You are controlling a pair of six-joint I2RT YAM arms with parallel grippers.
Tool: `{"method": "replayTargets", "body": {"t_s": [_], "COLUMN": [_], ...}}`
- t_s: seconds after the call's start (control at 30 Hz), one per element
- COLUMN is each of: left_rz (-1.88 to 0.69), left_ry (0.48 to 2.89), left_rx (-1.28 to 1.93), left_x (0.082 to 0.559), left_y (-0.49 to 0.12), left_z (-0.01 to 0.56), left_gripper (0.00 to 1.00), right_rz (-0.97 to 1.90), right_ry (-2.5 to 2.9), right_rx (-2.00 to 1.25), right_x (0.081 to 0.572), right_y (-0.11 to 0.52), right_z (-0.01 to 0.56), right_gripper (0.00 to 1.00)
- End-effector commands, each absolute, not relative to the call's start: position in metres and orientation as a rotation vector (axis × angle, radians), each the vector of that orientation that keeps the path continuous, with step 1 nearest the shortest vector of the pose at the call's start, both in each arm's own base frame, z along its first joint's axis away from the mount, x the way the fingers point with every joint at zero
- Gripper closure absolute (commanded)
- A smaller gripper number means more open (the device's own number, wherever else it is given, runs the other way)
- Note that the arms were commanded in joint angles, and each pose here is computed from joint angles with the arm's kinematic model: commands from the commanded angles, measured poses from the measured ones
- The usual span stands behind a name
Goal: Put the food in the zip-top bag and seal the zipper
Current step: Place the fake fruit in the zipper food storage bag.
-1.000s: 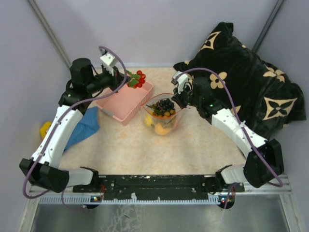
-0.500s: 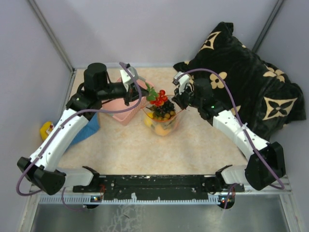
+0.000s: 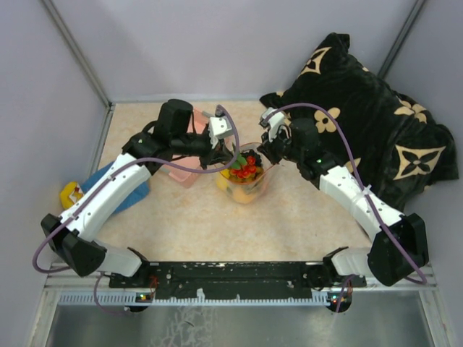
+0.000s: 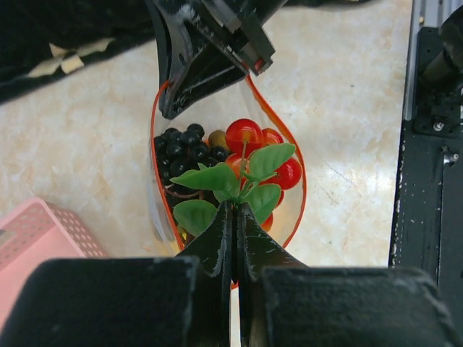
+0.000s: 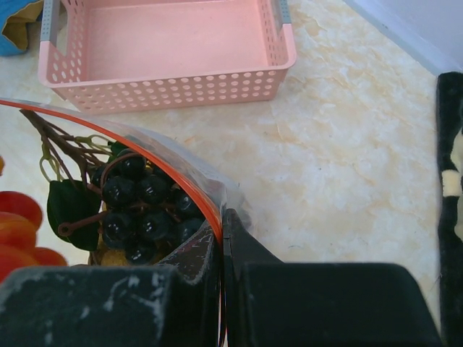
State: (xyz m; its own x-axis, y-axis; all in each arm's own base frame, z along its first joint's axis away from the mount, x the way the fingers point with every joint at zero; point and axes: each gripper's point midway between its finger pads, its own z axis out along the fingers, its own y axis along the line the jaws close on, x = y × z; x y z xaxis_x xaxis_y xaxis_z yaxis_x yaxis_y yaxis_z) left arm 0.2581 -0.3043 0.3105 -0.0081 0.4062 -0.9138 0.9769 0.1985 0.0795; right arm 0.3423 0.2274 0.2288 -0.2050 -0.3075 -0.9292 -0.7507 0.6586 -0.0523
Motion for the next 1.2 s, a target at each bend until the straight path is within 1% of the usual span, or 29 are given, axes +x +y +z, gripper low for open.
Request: {"method": "replayTargets", "body": {"t_s": [0.0, 0.17, 0.4, 0.53, 0.77, 0.9, 1.03, 1.17], "left_rz": [-0.703, -0.634, -0.582, -0.577, -0.500, -0.441, -0.407, -0.324], "left_ry": [1.675, 1.804, 1.909, 1.938, 1.948, 1.981, 2.018, 2.058], "left_rx": [1.389, 1.401, 1.430, 1.482, 1.576, 1.581, 1.586, 1.563], "left_x": [0.261, 0.261, 0.255, 0.247, 0.248, 0.255, 0.252, 0.254], "left_y": [-0.294, -0.282, -0.272, -0.280, -0.303, -0.304, -0.296, -0.282], "left_z": [0.298, 0.284, 0.269, 0.257, 0.242, 0.236, 0.228, 0.221], "left_gripper": [1.00, 1.00, 1.00, 1.00, 1.00, 0.95, 0.92, 0.86], "right_rz": [0.510, 0.507, 0.506, 0.518, 0.555, 0.577, 0.548, 0.519], "right_ry": [1.678, 1.679, 1.652, 1.644, 1.622, 1.612, 1.615, 1.614], "right_rx": [-0.820, -0.823, -0.828, -0.833, -0.830, -0.833, -0.820, -0.792], "right_x": [0.349, 0.349, 0.350, 0.350, 0.348, 0.345, 0.345, 0.351], "right_y": [0.229, 0.229, 0.231, 0.233, 0.238, 0.240, 0.235, 0.226], "right_z": [0.262, 0.262, 0.274, 0.276, 0.283, 0.286, 0.288, 0.294], "right_gripper": [1.00, 1.00, 1.00, 1.00, 1.00, 1.00, 1.00, 1.00]}}
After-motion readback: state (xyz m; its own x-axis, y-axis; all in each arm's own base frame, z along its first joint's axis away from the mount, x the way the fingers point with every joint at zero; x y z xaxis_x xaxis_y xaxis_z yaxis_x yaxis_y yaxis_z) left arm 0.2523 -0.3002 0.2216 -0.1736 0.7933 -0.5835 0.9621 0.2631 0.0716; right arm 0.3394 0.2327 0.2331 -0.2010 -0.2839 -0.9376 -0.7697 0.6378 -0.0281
